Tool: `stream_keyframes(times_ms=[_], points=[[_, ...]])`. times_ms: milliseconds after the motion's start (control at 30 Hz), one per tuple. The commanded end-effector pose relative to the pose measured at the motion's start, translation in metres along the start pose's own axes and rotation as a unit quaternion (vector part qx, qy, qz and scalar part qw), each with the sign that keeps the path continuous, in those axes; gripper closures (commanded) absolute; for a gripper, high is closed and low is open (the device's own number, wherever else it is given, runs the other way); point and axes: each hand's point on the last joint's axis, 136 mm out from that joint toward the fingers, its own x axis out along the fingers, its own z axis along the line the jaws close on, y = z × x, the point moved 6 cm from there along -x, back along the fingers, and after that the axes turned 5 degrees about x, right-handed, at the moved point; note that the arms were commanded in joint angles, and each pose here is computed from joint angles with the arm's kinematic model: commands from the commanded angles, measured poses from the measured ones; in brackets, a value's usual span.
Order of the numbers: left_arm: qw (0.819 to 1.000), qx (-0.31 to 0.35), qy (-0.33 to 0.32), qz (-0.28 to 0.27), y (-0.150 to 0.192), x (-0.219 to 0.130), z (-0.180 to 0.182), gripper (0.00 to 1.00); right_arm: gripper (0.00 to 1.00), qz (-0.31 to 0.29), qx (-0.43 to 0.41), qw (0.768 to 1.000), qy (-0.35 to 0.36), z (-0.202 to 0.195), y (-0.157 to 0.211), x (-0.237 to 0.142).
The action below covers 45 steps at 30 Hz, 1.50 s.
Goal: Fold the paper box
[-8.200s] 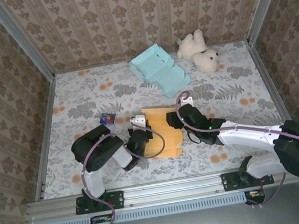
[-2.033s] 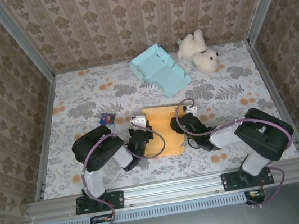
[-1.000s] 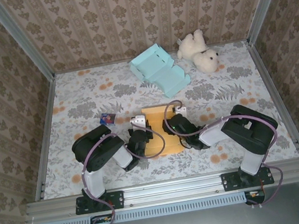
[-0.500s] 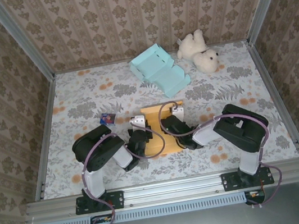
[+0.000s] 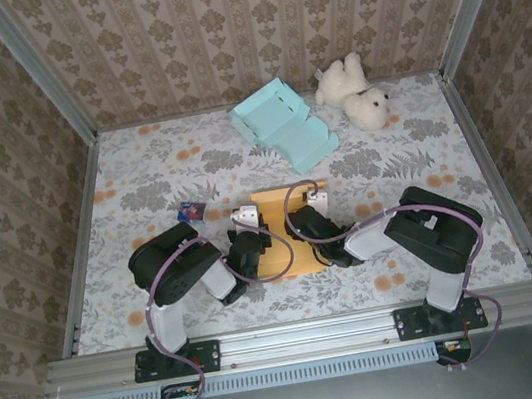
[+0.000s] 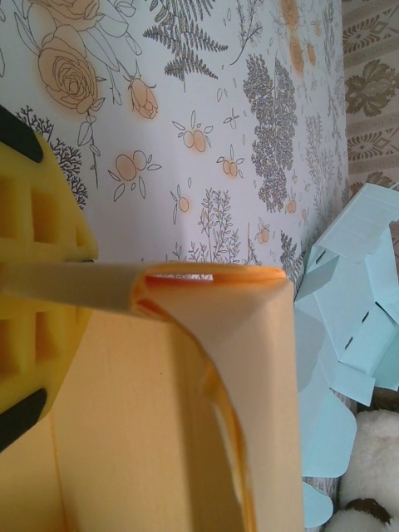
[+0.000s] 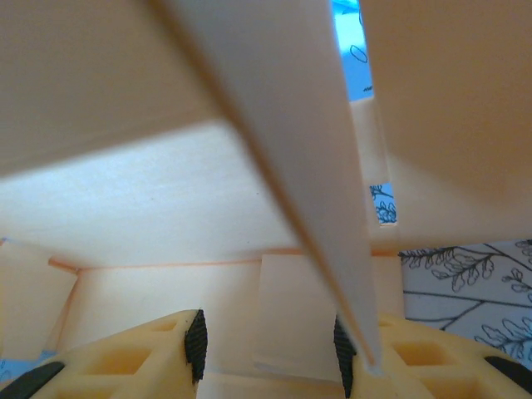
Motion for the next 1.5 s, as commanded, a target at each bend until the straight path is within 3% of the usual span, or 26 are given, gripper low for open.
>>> stream_keyframes(times_ms=[0,400,767,1033,1200,1467], points=[[1.000,0.008,0.019,0.015,0.009,-0.002,-0.005,1.00,0.51,0.099,-0.026,0.994,0.041,-0.029,0.036,-0.009],[1.000,0.007,0.019,0.013,0.008,-0.002,-0.005,1.00,0.51,0.076,-0.031,0.996,0.029,-0.029,0.015,-0.038],[1.000,0.008,0.020,0.014,0.008,-0.001,-0.006,1.00,0.50,0.050,-0.060,0.997,0.027,-0.038,-0.015,-0.090],[1.000,0.006,0.019,0.014,0.009,-0.002,-0.005,1.00,0.49,-0.022,-0.094,0.994,0.053,-0.051,-0.050,-0.127],[1.000,0.007,0.023,0.016,0.010,-0.002,-0.006,1.00,0.50,-0.067,-0.082,0.990,0.096,-0.077,-0.062,-0.121],[1.000,0.007,0.024,0.016,0.009,-0.002,-0.006,1.00,0.51,-0.052,-0.136,0.988,0.042,-0.069,-0.061,-0.087]])
